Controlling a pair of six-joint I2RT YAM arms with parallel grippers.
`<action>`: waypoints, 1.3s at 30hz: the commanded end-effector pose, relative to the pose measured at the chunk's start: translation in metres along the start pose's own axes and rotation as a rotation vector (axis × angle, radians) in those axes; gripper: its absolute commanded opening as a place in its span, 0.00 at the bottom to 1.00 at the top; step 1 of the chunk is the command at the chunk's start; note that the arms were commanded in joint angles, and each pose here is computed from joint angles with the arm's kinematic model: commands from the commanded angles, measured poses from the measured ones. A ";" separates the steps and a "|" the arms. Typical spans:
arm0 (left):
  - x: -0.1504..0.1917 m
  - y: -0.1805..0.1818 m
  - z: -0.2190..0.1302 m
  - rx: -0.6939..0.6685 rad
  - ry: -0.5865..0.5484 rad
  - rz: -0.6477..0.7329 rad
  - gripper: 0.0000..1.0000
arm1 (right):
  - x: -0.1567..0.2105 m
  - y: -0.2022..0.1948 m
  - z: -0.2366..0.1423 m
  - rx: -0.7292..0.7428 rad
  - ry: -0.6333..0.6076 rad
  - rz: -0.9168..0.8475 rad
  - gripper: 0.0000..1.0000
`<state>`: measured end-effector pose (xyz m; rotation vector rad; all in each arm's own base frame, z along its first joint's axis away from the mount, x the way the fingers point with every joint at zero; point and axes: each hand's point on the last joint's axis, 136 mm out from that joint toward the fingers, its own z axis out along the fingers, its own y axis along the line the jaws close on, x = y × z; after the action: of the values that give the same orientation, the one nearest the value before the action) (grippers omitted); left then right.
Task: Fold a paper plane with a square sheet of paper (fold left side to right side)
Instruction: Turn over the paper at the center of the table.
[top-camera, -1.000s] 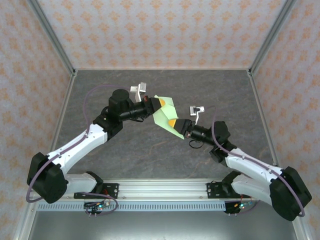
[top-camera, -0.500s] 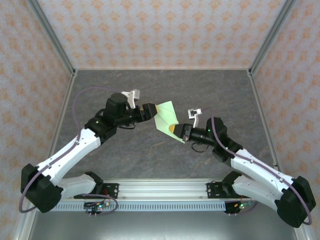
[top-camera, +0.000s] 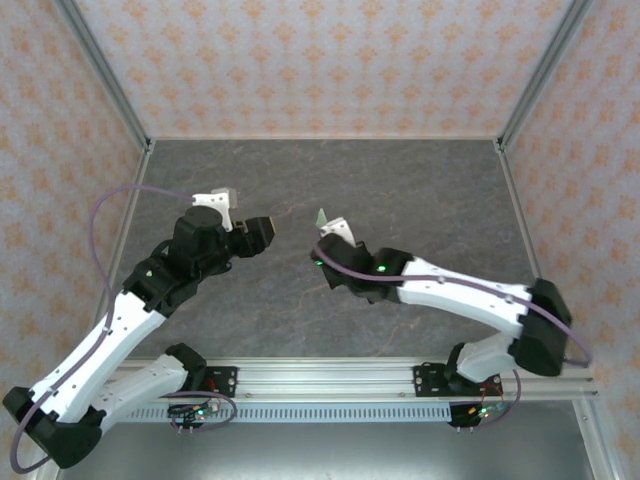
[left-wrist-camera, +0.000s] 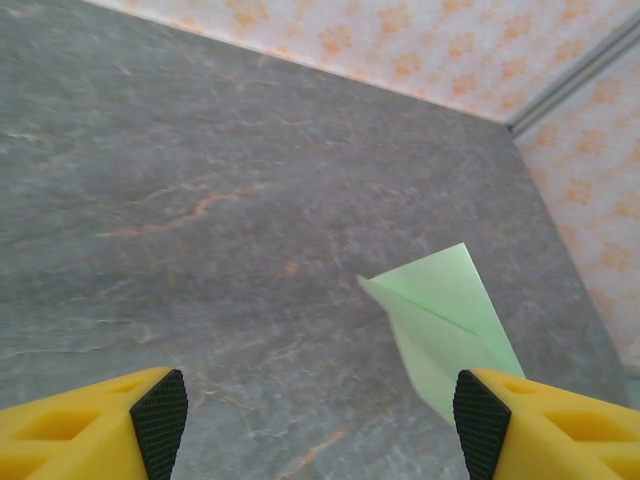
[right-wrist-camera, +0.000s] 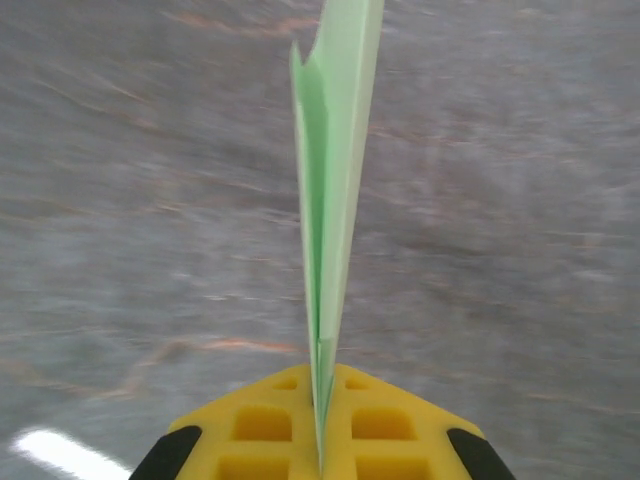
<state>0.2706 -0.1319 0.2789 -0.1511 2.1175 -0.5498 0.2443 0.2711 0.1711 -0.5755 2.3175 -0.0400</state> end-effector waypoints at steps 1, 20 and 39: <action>-0.009 0.023 -0.015 -0.117 -0.061 0.023 0.74 | 0.003 -0.050 -0.002 0.412 0.028 -0.257 0.04; -0.014 0.040 -0.034 -0.171 -0.138 0.003 0.76 | 0.053 0.000 0.084 0.605 0.242 -0.740 0.06; 0.017 0.020 0.012 -0.095 0.047 -0.025 0.81 | 0.060 0.045 0.017 -0.020 0.198 -0.356 0.76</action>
<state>0.2692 -0.1096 0.2618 -0.2199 2.1522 -0.4062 0.2148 0.2825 0.0860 -1.0983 2.3565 -0.4737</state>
